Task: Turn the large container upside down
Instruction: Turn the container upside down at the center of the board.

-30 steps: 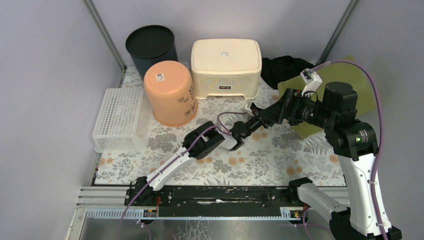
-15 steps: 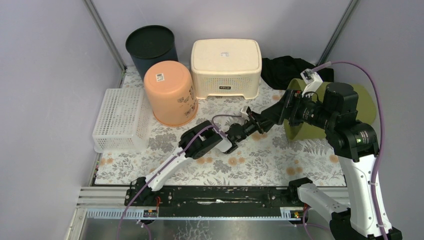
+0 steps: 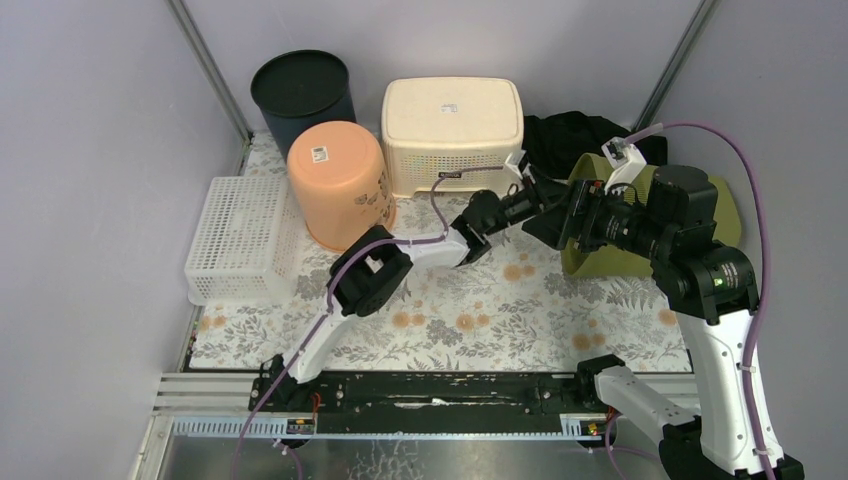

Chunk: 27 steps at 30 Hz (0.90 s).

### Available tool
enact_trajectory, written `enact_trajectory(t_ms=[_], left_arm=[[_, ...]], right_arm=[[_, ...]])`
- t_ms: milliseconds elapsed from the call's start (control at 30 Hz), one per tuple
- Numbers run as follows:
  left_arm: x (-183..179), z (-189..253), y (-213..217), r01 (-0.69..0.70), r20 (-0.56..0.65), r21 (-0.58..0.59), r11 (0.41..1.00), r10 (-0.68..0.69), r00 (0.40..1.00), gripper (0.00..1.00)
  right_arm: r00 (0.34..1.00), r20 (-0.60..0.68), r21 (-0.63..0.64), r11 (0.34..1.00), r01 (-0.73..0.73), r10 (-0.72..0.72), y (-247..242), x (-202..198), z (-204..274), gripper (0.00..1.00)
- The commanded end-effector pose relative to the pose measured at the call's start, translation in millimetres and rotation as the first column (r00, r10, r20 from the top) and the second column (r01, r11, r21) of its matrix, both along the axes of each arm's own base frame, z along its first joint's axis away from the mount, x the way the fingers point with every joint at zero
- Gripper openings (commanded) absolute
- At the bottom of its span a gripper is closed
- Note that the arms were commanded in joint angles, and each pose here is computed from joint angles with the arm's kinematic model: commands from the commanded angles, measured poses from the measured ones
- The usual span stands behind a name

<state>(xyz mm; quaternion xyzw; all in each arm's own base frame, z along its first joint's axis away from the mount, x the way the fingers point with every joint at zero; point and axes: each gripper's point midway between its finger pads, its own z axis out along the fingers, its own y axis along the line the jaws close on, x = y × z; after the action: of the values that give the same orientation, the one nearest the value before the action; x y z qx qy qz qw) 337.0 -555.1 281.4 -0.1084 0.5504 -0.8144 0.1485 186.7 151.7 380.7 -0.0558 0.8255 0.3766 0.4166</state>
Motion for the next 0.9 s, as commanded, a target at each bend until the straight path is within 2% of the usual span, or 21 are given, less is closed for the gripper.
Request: enact_trajectory(t_ms=[0,133,300,867], left_arm=[[-8.8,-3.8,-30.4,0.055,0.089,0.172,0.984,-0.072,0.993,0.57],[-16.0,-22.6,-60.5,0.132,0.070,0.311,0.941,-0.161,0.984,0.58],[-15.7,-42.8,-60.0,0.131,0.042,0.390,0.912,-0.160,0.986,0.57],[-19.7,-19.2,-34.9,0.154,0.137,0.306,0.940,-0.204,0.969,0.59]], right_arm=[[0.998,0.068,0.002,1.000,0.002,-0.002,-2.7,-3.3,18.2,0.79],[0.997,0.073,0.000,1.000,-0.004,0.004,-2.5,-4.6,20.0,0.79],[0.997,0.078,-0.005,1.000,-0.002,0.002,-3.9,-6.9,20.6,0.79],[0.997,0.081,-0.002,1.000,-0.011,0.011,-3.3,-9.7,17.8,0.79]])
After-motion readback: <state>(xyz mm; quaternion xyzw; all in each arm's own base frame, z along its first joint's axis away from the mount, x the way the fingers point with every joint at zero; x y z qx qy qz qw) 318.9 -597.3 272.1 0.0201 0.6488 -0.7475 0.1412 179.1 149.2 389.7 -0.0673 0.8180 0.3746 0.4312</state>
